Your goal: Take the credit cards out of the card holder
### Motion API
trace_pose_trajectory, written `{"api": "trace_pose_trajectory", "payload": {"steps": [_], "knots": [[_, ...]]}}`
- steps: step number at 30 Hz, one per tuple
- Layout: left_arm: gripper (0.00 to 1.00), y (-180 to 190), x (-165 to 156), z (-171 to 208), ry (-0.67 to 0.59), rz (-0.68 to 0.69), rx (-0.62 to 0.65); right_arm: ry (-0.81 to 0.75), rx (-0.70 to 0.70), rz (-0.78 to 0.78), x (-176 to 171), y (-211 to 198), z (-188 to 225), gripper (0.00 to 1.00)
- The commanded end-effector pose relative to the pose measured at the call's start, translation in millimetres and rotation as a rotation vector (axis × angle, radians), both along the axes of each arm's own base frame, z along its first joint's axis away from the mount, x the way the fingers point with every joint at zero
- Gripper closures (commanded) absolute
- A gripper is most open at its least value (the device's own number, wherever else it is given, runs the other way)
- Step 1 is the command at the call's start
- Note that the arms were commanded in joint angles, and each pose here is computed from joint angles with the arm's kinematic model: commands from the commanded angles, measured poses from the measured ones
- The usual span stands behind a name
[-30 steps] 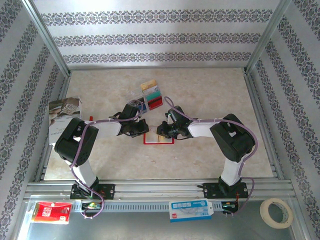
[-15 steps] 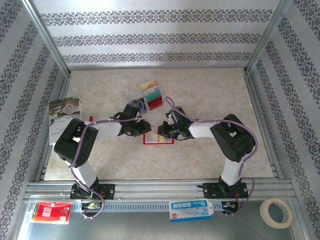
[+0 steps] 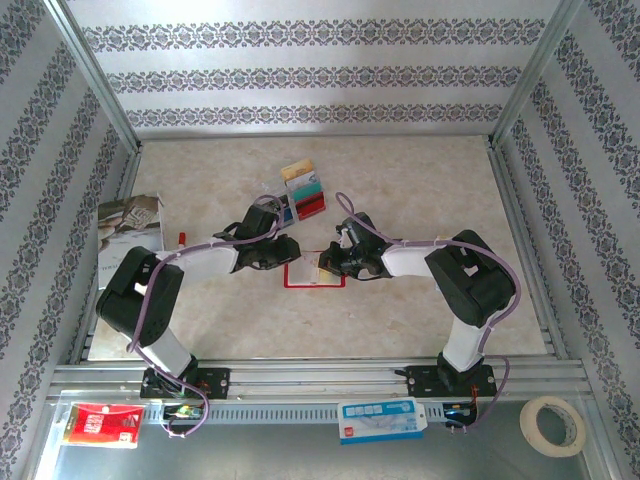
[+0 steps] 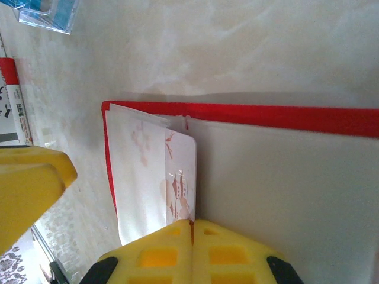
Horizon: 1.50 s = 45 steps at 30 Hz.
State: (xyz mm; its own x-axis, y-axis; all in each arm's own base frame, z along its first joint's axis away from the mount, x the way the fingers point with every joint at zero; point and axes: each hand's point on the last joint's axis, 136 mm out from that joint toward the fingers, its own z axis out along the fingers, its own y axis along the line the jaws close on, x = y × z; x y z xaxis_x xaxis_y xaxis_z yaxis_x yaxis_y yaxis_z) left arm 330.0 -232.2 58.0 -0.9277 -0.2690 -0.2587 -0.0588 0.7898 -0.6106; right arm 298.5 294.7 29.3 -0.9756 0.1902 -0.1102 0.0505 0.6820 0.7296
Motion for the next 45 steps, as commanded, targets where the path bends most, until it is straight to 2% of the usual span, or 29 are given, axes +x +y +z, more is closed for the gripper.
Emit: {"api": "trace_pose_trajectory", "payload": {"steps": [1,9,12,15,20,25,30,34,38,45], "knots": [[0.81,-17,-2,0,0.02,-0.034,-0.048,-0.004,-0.01,-0.009,4,-1,-2,0.95],[0.87,-19,-7,-34,0.098,-0.035,-0.019,-0.002,0.011,0.013,1,1,1,0.92],[0.88,-12,-13,-46,0.123,-0.023,0.006,-0.014,0.031,0.036,2,6,7,0.85],[0.89,-7,-17,-54,0.129,-0.016,0.029,-0.034,0.062,0.056,3,12,14,0.81],[0.89,-3,-20,-59,0.135,-0.026,0.056,-0.025,0.065,0.042,5,15,11,0.82],[0.89,-2,-20,-61,0.13,-0.025,0.061,-0.02,0.044,0.013,6,10,5,0.87],[0.74,-4,-14,-47,0.084,-0.027,0.041,-0.022,0.022,-0.034,8,-2,3,0.96],[0.65,-8,-1,-21,0.009,-0.016,-0.043,-0.071,0.004,-0.056,8,-18,10,1.0],[0.56,-13,10,6,-0.094,-0.054,-0.102,-0.12,-0.001,-0.08,10,-34,17,1.0],[0.42,-2,22,56,-0.214,-0.017,-0.202,-0.267,0.083,-0.093,14,-42,58,1.0]]}}
